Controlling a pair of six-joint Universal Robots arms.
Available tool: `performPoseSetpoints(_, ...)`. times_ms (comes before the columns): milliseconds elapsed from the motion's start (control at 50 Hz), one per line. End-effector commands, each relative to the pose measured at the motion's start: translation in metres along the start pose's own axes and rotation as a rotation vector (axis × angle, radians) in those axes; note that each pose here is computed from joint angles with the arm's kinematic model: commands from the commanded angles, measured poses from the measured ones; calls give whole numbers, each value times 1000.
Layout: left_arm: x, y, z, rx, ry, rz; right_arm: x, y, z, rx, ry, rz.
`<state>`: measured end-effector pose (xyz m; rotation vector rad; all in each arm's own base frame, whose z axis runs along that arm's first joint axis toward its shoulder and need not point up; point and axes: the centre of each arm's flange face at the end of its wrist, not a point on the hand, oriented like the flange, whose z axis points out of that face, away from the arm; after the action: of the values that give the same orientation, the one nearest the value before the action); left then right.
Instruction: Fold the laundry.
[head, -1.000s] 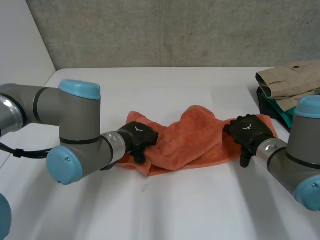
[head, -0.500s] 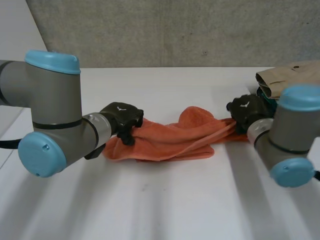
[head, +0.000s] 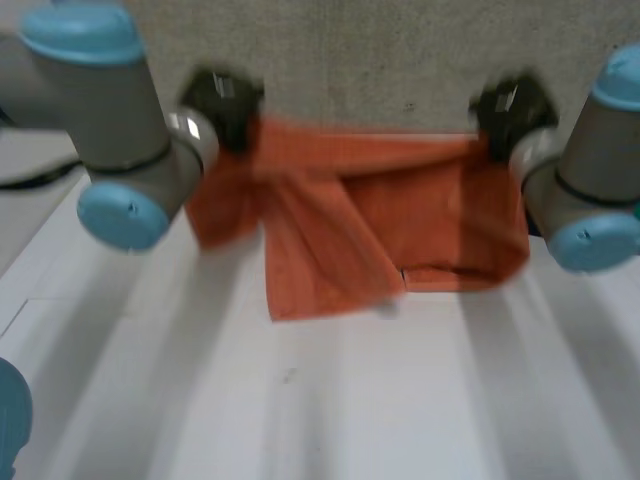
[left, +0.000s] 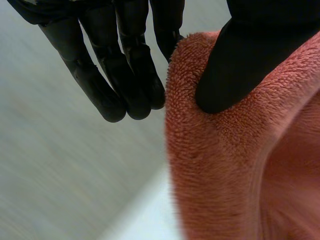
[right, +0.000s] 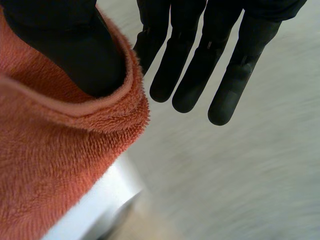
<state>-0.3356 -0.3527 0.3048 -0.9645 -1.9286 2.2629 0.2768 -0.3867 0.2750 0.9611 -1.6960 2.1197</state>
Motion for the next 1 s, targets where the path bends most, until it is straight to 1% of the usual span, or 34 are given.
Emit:
performPoseSetpoints(20, -64, -105, -5, 431, -303, -24, 74, -92, 17, 502, 407, 197)
performPoseSetpoints(80, -65, -105, -11, 414, -298, -30, 73, -101, 14, 525, 378, 177)
performPoseSetpoints(120, -62, -96, -16, 355, -275, -34, 63, -102, 11, 515, 313, 158)
performPoseSetpoints(160, -59, -85, -19, 300, -260, -34, 54, -99, 9, 494, 264, 151)
performPoseSetpoints(180, -59, -72, -22, 243, -254, -35, 48, -94, 7, 466, 229, 145)
performPoseSetpoints(220, -56, -57, -25, 183, -247, -41, 42, -83, 6, 422, 196, 139)
performPoseSetpoints(240, -50, -39, -27, 119, -231, -43, 38, -76, 5, 394, 176, 134)
performPoseSetpoints(300, -37, -9, -32, 21, -189, -49, 20, -47, -4, 274, 96, 112)
performPoseSetpoints(320, -24, 13, -36, -44, -146, -49, 6, -30, -12, 204, 34, 98)
performPoseSetpoints(380, -3, 45, -42, -135, -66, -52, -20, -3, -27, 103, -72, 81)
performPoseSetpoints(400, 10, 67, -45, -185, -11, -52, -37, 16, -38, 42, -146, 72)
performPoseSetpoints(460, 28, 99, -48, -245, 56, -52, -64, 44, -54, -40, -251, 58)
performPoseSetpoints(480, 38, 119, -49, -283, 93, -53, -80, 61, -63, -88, -303, 43)
performPoseSetpoints(540, 50, 144, -50, -333, 129, -56, -99, 85, -74, -148, -357, 6)
performPoseSetpoints(560, 55, 156, -50, -363, 141, -55, -107, 97, -77, -183, -376, -30)
performPoseSetpoints(580, 57, 160, -50, -377, 143, -53, -108, 101, -78, -195, -377, -48)
performPoseSetpoints(620, 56, 163, -50, -396, 139, -50, -110, 108, -79, -224, -370, -84)
performPoseSetpoints(640, 52, 163, -50, -412, 127, -46, -109, 112, -79, -243, -358, -113)
performPoseSetpoints(680, 40, 154, -49, -412, 101, -42, -106, 113, -80, -259, -344, -127)
performPoseSetpoints(760, 15, 134, -51, -386, 51, -54, -98, 108, -80, -269, -312, -115)
performPoseSetpoints(820, -4, 131, -57, -386, 30, -63, -90, 106, -78, -273, -290, -83)
performPoseSetpoints(880, -12, 134, -62, -392, 41, -73, -85, 106, -77, -276, -273, -56)
performPoseSetpoints(1000, -19, 160, -81, -459, 133, -66, -82, 108, -76, -294, -263, -11)
